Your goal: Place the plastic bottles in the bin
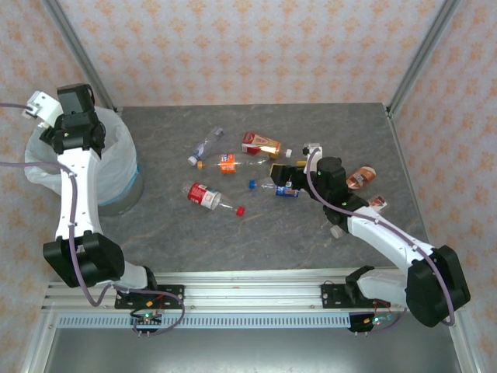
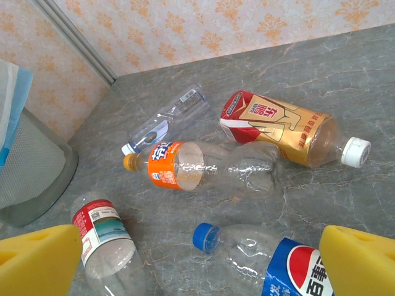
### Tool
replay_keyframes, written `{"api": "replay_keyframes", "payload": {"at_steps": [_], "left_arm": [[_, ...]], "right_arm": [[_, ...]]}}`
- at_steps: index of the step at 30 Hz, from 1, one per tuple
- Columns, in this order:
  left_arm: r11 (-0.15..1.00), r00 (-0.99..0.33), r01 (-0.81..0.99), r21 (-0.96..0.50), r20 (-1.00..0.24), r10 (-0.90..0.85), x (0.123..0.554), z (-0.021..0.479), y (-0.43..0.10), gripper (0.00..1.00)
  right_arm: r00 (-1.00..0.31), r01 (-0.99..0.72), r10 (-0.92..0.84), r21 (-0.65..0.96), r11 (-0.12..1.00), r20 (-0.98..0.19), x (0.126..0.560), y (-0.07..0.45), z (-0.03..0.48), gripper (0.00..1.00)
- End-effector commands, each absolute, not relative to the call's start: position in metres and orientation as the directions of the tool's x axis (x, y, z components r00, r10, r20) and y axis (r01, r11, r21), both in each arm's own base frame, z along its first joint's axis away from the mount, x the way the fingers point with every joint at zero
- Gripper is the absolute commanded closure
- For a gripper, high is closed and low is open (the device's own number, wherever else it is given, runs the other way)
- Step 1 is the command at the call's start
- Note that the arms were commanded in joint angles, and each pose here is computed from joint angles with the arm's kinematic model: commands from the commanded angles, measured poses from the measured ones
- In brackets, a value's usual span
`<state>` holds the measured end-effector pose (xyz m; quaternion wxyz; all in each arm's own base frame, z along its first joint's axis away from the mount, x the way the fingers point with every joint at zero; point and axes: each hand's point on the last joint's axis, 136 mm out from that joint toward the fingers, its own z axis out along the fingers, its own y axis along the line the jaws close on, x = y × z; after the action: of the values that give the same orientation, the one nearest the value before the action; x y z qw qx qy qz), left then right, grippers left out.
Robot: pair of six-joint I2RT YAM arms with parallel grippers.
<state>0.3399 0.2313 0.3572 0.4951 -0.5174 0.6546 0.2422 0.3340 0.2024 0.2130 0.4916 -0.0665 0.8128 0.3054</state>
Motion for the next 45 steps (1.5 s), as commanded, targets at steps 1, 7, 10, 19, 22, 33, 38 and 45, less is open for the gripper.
{"api": "replay_keyframes", "payload": {"at_steps": [1, 7, 10, 19, 22, 33, 38, 45], "left_arm": [[0.346, -0.016, -0.924, -0.165, -0.885, -0.465, 0.341, 0.341, 0.229, 1.0], [0.38, -0.072, -0.911, -0.162, -0.843, -0.533, 0.356, 0.303, 0.217, 1.0], [0.386, -0.11, -0.913, -0.129, -0.835, -0.54, 0.364, 0.284, 0.211, 1.0], [0.423, -0.216, -0.903, -0.075, -0.773, -0.597, 0.39, 0.233, 0.205, 0.98], [0.434, -0.234, -0.898, -0.07, -0.76, -0.606, 0.393, 0.226, 0.203, 0.91], [0.526, -0.277, -0.84, -0.134, -0.728, -0.627, 0.403, 0.235, 0.182, 0.38], [0.549, -0.272, -0.823, -0.149, -0.745, -0.61, 0.401, 0.258, 0.174, 0.29], [0.544, -0.238, -0.824, -0.158, -0.774, -0.586, 0.392, 0.279, 0.176, 0.13]], "right_arm": [[-0.494, -0.402, 0.203, 0.429, 0.809, -0.845, 0.336, 0.201, 0.216, 0.01], [-0.499, -0.399, 0.201, 0.43, 0.81, -0.843, 0.337, 0.202, 0.213, 0.01], [-0.505, -0.394, 0.204, 0.434, 0.81, -0.839, 0.337, 0.202, 0.212, 0.01], [-0.516, -0.384, 0.198, 0.432, 0.816, -0.833, 0.336, 0.2, 0.207, 0.01], [-0.521, -0.382, 0.197, 0.433, 0.817, -0.831, 0.336, 0.201, 0.206, 0.01], [-0.519, -0.382, 0.201, 0.436, 0.815, -0.831, 0.337, 0.201, 0.209, 0.01], [-0.533, -0.34, 0.212, 0.437, 0.833, -0.819, 0.342, 0.197, 0.198, 0.01], [-0.526, -0.301, 0.224, 0.426, 0.853, -0.82, 0.344, 0.189, 0.194, 0.01]]}}
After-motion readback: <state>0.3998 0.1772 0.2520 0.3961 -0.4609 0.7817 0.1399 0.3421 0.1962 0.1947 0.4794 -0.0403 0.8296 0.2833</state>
